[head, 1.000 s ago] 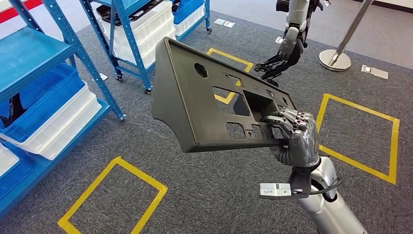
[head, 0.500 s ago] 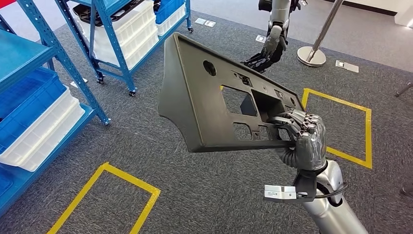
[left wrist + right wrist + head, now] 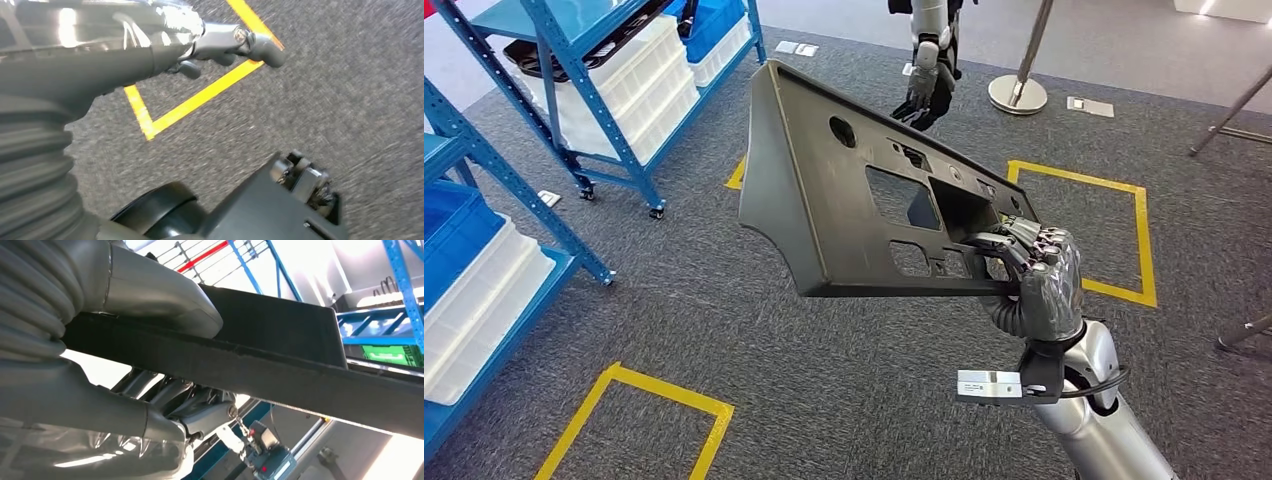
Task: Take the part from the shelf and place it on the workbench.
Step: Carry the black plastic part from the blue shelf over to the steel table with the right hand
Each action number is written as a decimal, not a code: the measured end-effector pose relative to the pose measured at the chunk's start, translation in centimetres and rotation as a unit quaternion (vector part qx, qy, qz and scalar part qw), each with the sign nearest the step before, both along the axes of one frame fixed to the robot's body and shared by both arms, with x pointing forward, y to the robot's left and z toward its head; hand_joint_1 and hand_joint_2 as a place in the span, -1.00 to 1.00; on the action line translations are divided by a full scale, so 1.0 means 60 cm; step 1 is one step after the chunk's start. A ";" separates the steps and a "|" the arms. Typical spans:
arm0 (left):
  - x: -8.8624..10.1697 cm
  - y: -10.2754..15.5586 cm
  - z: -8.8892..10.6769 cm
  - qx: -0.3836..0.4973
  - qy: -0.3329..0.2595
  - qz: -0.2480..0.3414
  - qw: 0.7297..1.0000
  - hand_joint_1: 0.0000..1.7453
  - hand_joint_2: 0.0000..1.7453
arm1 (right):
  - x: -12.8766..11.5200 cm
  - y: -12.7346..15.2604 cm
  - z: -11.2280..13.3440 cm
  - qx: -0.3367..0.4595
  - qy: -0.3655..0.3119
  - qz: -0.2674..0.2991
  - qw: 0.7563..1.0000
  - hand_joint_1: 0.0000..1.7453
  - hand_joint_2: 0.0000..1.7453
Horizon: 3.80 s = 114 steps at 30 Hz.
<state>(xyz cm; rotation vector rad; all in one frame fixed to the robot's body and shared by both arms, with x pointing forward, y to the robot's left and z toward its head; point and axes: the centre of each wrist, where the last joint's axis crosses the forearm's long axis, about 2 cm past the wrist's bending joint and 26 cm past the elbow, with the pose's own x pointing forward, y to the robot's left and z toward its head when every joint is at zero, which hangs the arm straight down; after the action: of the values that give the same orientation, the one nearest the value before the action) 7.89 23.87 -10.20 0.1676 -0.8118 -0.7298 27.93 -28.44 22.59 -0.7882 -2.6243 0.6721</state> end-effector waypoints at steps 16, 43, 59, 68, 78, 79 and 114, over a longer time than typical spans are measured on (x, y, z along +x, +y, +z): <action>-0.001 0.000 0.000 0.005 0.011 0.004 1.000 -1.00 1.00 | 0.003 0.008 0.004 -0.004 0.006 -0.001 1.000 1.00 1.00; -0.003 0.008 -0.001 0.020 0.000 -0.002 1.000 -1.00 1.00 | -0.001 0.012 -0.005 0.032 -0.006 0.006 0.999 1.00 1.00; 0.000 0.009 -0.001 0.022 0.000 -0.009 1.000 -1.00 1.00 | 0.000 0.013 -0.005 0.035 -0.006 0.004 0.999 1.00 1.00; -0.006 0.008 -0.002 0.021 0.002 -0.014 1.000 -1.00 1.00 | -0.004 0.014 -0.011 0.036 0.001 0.003 0.999 1.00 1.00; -0.006 0.011 -0.002 0.024 0.004 -0.013 1.000 -1.00 1.00 | -0.007 0.011 -0.015 0.036 0.006 0.001 0.999 1.00 1.00; -0.006 0.011 -0.002 0.024 0.004 -0.014 1.000 -1.00 1.00 | -0.007 0.011 -0.015 0.035 0.006 0.001 0.999 1.00 1.00; -0.003 0.010 -0.002 0.014 0.011 -0.021 1.000 -1.00 1.00 | -0.007 0.012 -0.016 0.031 0.013 -0.003 0.999 1.00 1.00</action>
<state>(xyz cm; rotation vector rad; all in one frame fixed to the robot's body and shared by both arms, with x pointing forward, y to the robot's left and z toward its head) 7.71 24.45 -10.30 0.1677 -0.7865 -0.7825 27.52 -27.70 21.63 -0.7646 -2.6050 0.5926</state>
